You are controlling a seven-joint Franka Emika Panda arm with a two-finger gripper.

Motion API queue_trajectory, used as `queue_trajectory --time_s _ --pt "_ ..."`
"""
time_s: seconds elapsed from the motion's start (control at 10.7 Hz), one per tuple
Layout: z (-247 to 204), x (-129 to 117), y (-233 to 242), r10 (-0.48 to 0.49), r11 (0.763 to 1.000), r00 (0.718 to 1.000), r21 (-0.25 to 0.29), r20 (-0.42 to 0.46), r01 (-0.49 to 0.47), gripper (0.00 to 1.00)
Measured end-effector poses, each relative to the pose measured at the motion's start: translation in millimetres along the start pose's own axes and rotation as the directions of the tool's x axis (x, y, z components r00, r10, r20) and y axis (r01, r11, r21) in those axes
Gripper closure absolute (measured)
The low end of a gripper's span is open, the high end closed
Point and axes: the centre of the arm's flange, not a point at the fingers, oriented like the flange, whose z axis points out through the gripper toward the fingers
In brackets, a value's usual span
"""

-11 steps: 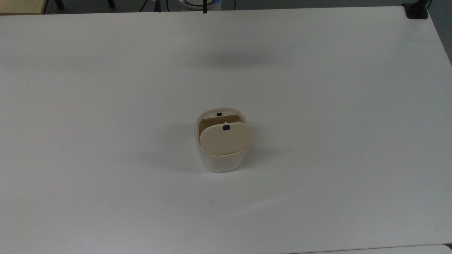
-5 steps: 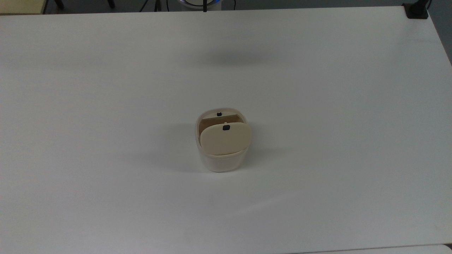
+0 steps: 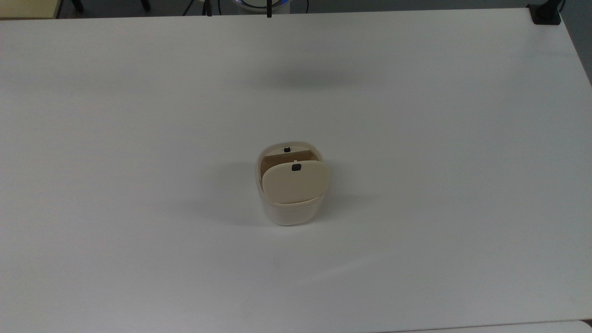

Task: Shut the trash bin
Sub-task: 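Move the gripper down toward the raised lid of the cream bin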

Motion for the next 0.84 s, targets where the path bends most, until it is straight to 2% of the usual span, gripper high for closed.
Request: queue_trajectory --time_s 0.19,0.28,0.47,0.65,0.75,0.84 --pt "-11.3 12.4 -2.9 0.028 1.0 0.996 0.008 -0.089 -0.027 0.04" --pt "-15.3 23.6 -4.4 0.096 0.995 0.984 0.022 -0.152 -0.094 0.06" --pt "-4.3 51.8 -21.3 0.234 0.972 0.938 0.067 -0.257 -0.224 0.06" --pt "21.4 80.1 -41.6 0.325 0.946 0.895 0.098 -0.306 -0.31 0.05" --pt "28.9 95.3 -50.6 0.38 0.925 0.865 0.135 -0.328 -0.355 0.06" --pt "37.8 113.4 -61.7 0.452 0.892 0.821 0.186 -0.348 -0.412 0.09"
